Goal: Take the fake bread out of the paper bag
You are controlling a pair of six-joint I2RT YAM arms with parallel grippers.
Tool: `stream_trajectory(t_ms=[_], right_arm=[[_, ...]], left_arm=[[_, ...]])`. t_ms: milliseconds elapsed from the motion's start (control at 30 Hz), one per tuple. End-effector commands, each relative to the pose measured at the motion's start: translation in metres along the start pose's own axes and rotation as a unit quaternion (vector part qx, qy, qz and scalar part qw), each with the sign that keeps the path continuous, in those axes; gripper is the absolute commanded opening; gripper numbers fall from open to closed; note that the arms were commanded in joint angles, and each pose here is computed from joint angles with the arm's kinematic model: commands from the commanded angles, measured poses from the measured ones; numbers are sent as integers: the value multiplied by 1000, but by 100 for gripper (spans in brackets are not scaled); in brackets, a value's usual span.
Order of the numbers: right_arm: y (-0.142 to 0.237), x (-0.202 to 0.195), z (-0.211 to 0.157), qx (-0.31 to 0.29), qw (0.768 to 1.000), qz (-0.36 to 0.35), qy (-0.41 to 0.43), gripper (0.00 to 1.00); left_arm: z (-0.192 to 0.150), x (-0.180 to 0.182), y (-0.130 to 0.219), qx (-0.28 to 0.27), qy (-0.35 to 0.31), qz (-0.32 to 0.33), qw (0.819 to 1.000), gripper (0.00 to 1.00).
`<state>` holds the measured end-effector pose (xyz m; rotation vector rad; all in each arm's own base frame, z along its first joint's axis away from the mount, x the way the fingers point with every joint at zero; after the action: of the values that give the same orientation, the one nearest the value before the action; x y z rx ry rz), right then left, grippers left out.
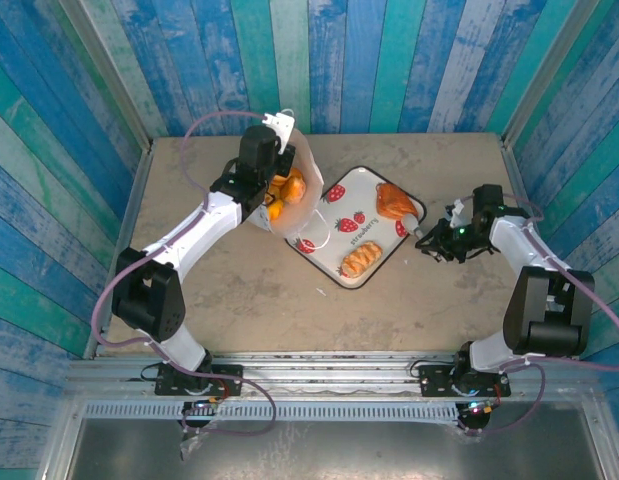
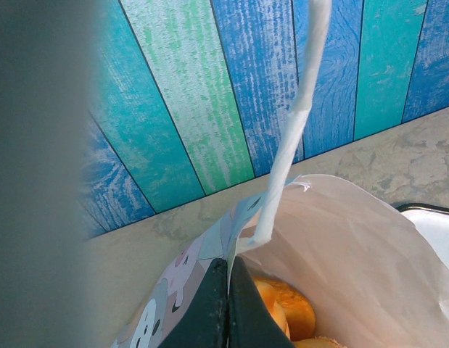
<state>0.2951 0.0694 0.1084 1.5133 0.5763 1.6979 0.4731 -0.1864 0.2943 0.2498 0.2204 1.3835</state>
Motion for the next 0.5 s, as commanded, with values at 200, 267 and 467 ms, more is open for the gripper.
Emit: stream_trajectory(t_ms=[200,267,467], right_arm=[[34,33,1,-38,999,12,34,25],[43,50,-1,-47,997,21,52,26],[73,116,-7,-72,988,17,134,29]], left_arm=[[20,-1,13,-32,4,-10,999,0],[20,-1,12,-31,4,-9,999,0],[21,-2,12,-31,6,-13,999,0]])
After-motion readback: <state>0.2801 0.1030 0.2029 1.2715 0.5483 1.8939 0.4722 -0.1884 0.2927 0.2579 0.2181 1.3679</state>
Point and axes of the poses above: each hand's point on the last joint's axis, 136 mm out from that joint toward the fingers, its own y axis back along the fingers, its own x axis along the line the jaws close on, z = x × y, the point moved 1 cm from there along y, back along the fingers, and after that the axes turned 14 degrees about y, right-handed, at the moved point
